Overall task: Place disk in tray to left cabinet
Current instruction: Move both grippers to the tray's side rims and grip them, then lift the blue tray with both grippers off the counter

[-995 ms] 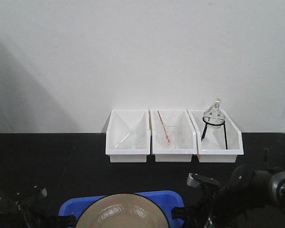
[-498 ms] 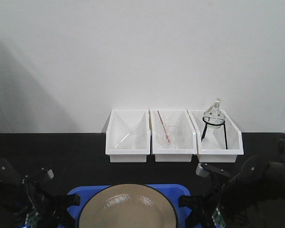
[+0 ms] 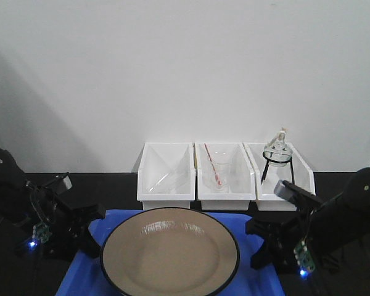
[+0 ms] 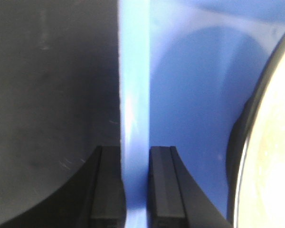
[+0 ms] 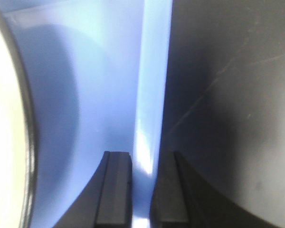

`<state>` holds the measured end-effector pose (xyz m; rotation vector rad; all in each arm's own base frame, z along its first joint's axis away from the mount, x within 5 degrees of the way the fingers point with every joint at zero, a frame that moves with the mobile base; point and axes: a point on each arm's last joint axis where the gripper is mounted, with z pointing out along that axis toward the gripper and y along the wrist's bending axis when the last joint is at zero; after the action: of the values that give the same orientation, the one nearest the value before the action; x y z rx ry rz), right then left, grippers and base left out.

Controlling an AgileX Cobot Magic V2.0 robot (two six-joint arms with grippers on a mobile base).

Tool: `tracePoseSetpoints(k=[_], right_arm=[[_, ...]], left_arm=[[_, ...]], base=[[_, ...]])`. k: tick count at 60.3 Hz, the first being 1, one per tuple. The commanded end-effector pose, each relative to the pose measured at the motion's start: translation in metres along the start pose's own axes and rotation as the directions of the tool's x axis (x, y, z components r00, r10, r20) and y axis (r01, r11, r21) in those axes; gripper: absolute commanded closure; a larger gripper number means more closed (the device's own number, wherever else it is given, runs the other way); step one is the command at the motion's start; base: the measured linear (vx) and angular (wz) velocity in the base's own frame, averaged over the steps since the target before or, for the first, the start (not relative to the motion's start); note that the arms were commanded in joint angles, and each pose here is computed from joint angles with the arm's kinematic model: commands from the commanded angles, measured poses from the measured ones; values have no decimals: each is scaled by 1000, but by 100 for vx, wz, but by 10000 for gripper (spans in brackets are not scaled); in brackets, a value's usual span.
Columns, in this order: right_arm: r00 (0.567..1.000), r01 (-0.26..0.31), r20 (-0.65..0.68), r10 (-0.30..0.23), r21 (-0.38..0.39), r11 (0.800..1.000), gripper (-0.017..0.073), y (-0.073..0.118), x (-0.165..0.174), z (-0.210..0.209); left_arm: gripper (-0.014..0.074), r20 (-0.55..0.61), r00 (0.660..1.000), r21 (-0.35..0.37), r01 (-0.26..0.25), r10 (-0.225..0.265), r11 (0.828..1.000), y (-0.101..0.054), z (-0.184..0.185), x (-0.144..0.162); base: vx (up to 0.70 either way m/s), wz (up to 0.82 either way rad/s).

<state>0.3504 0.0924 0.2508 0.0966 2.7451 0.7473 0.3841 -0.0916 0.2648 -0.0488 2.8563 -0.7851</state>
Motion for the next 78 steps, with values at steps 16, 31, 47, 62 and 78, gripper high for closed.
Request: tracePoseSetpoints(k=[16,31,47,62,78], right_arm=[[994,-35,96,59,-231,972,564,50,-27,-79],[993,-10,113,40,-259,966,564,64,-32,-99],[995,-28,90,54,-264,964,564,66,-31,-101],[994,-28,91,54,-264,964,564,66,-31,-101],[994,-24,93,50,-262,965,564,65,-31,-101]], left_arm=[[594,68,997,180,12,-24,984,-63,-66,3],[594,144,989,161,12,-36,987,-74,-97,7],[594,153,984,183,61,-89,981,-79,-106,10],[594,155,983,189,63,-93,980,-80,-108,11],[594,156,984,188,61,-91,980,-80,-108,11]], base=[[0,0],[0,0],[0,0],[0,0],[0,0]])
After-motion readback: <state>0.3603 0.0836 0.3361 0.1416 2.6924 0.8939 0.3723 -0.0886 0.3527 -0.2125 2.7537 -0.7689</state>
